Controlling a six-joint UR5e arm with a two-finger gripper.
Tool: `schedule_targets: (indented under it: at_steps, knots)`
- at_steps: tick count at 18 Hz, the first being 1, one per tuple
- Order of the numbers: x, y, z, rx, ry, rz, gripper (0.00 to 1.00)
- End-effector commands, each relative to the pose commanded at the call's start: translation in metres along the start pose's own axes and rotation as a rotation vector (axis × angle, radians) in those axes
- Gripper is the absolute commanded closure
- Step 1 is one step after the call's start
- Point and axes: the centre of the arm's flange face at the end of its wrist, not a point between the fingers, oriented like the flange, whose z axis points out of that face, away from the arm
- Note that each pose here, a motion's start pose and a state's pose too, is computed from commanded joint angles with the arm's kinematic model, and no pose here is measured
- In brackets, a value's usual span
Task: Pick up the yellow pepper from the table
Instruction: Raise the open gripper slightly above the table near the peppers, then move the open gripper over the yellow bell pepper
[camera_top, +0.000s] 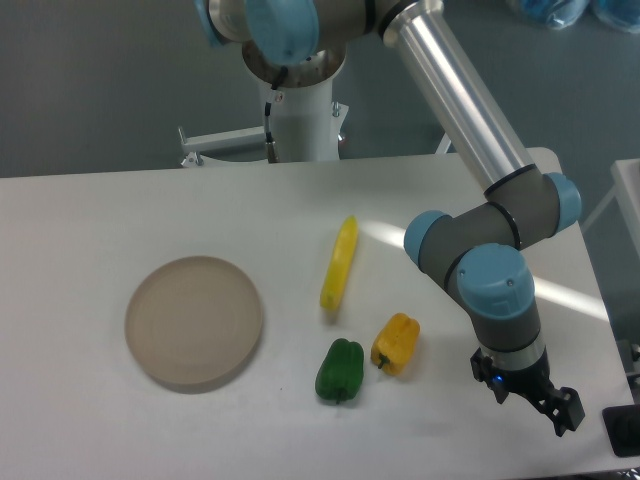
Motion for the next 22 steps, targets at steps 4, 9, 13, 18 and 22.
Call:
schedule_targets:
  at_steps: [4, 9, 13, 18, 22]
  knots:
    - [0.000, -0.001, -0.003, 0.003, -0.002, 0.001, 0.00]
    - [-0.001, 0.002, -0.022, 0.008, -0.009, 0.002, 0.00]
    - [0.002, 0.009, -0.042, 0.008, 0.000, 0.001, 0.00]
    - [0.007, 0.034, -0.075, 0.010, 0.081, -0.011, 0.00]
    - [0.018, 0.067, -0.101, 0.034, 0.185, -0.048, 0.00]
